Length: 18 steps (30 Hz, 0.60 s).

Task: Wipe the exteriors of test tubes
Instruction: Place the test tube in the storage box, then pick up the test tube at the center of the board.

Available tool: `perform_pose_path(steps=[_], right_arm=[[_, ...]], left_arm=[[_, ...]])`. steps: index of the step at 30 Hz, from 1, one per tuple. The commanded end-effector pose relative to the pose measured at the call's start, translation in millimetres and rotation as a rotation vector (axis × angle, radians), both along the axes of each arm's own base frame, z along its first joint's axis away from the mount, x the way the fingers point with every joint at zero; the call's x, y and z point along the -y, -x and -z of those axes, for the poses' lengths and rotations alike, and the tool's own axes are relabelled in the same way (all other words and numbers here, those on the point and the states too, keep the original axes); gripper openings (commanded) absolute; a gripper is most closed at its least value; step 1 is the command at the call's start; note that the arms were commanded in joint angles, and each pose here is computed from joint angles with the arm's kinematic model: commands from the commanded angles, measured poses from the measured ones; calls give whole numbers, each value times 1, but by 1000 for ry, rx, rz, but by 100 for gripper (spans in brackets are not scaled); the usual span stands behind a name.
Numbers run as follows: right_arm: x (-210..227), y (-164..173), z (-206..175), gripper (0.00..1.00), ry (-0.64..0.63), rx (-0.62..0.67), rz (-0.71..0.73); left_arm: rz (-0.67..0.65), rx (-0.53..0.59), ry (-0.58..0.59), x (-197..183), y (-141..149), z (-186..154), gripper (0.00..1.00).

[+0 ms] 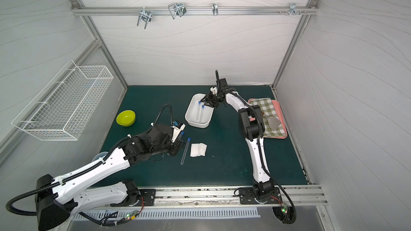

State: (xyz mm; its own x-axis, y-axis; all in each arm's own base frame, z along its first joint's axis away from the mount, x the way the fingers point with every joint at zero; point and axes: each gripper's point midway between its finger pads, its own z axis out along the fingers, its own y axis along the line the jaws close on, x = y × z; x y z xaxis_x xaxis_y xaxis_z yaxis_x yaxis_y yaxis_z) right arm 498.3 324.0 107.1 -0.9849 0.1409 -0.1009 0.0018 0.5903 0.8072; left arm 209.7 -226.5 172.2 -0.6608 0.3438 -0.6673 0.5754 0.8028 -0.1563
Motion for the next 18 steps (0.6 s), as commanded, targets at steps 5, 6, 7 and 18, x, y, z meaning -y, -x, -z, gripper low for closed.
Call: perform_pose_path(steps=[5, 6, 7, 18], right_arm=[[4, 27, -77, 41, -7, 123, -39], [6, 36, -85, 41, -6, 138, -49], [8, 46, -88, 41, 0, 143, -58], [57, 199, -88, 44, 95, 156, -136]], left_arm=[[-111, -41, -24, -16, -3, 8, 38], [-126, -57, -32, -19, -2, 12, 39], [-137, -72, -37, -20, 0, 16, 40], [-279, -241, -32, -35, 16, 64, 53]])
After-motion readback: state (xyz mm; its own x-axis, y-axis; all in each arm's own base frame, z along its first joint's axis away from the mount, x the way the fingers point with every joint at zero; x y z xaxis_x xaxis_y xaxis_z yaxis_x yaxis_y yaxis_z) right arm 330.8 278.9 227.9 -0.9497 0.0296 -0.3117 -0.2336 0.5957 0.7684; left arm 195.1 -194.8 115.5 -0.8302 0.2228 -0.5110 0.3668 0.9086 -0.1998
